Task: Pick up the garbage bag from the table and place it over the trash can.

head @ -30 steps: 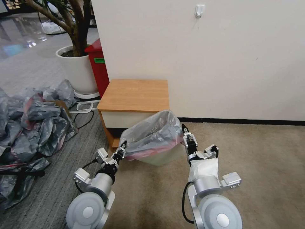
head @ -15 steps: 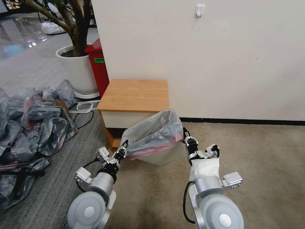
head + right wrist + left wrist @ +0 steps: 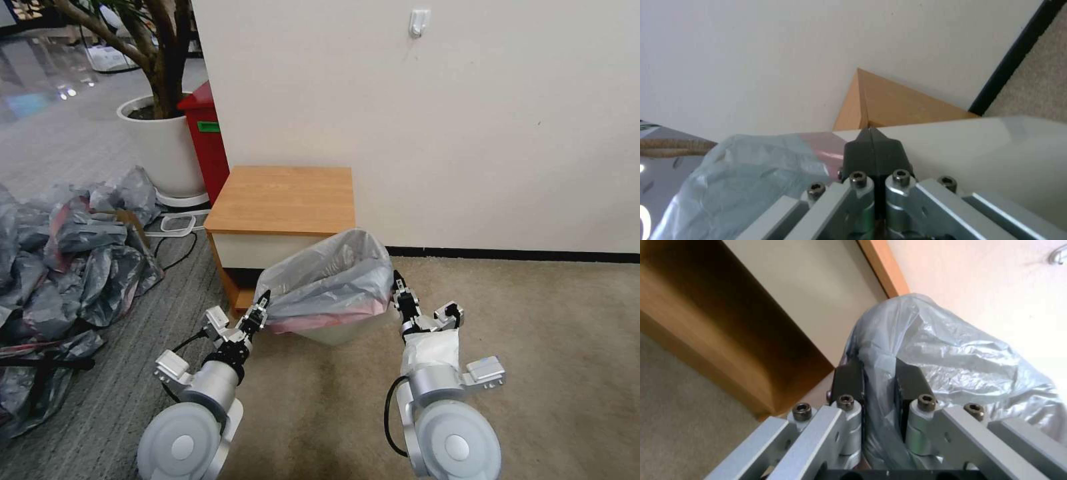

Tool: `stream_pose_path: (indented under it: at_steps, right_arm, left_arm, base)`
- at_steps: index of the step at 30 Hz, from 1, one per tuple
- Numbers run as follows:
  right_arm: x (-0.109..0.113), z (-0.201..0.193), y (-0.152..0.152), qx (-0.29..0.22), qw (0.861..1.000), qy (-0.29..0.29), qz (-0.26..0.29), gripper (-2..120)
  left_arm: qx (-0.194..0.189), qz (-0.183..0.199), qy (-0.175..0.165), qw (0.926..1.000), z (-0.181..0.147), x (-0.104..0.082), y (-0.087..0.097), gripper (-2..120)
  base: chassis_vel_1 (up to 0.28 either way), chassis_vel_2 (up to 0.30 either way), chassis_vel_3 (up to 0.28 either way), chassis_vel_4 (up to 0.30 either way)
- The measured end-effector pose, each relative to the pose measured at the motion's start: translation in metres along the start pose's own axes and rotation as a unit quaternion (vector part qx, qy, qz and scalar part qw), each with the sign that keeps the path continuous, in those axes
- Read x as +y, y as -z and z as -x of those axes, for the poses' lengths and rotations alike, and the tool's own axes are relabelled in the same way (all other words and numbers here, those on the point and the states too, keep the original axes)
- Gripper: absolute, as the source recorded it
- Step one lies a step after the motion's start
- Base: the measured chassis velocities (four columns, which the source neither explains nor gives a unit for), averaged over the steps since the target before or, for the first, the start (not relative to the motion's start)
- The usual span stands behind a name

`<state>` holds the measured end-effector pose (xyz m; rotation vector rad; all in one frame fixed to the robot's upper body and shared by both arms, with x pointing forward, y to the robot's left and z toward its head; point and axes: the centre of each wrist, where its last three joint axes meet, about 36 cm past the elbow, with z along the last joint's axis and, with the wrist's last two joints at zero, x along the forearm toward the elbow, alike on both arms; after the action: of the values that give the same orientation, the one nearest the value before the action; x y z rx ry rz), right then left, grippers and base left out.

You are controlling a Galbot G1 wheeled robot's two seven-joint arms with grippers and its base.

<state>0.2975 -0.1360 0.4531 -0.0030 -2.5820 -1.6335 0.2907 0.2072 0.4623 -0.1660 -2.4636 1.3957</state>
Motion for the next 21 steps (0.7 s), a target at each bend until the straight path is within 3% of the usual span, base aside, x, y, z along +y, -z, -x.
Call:
stream_pose_path:
  at_steps: [10, 21]
  right_arm:
    - [-0.031, 0.016, -0.011, 0.002, 0.997, 0.011, -0.08, 0]
    - [-0.043, 0.014, -0.02, 0.005, 0.992, 0.008, -0.126, 0]
  left_arm:
    - [0.002, -0.007, -0.014, 0.9999, -0.008, -0.01, 0.005, 9]
    - [0.005, -0.021, -0.022, 0.9995, -0.012, -0.016, 0.008, 10]
  base:
    - [0.0, 0.0, 0.0, 0.0]
    - [0.0, 0.0, 0.0, 0.0]
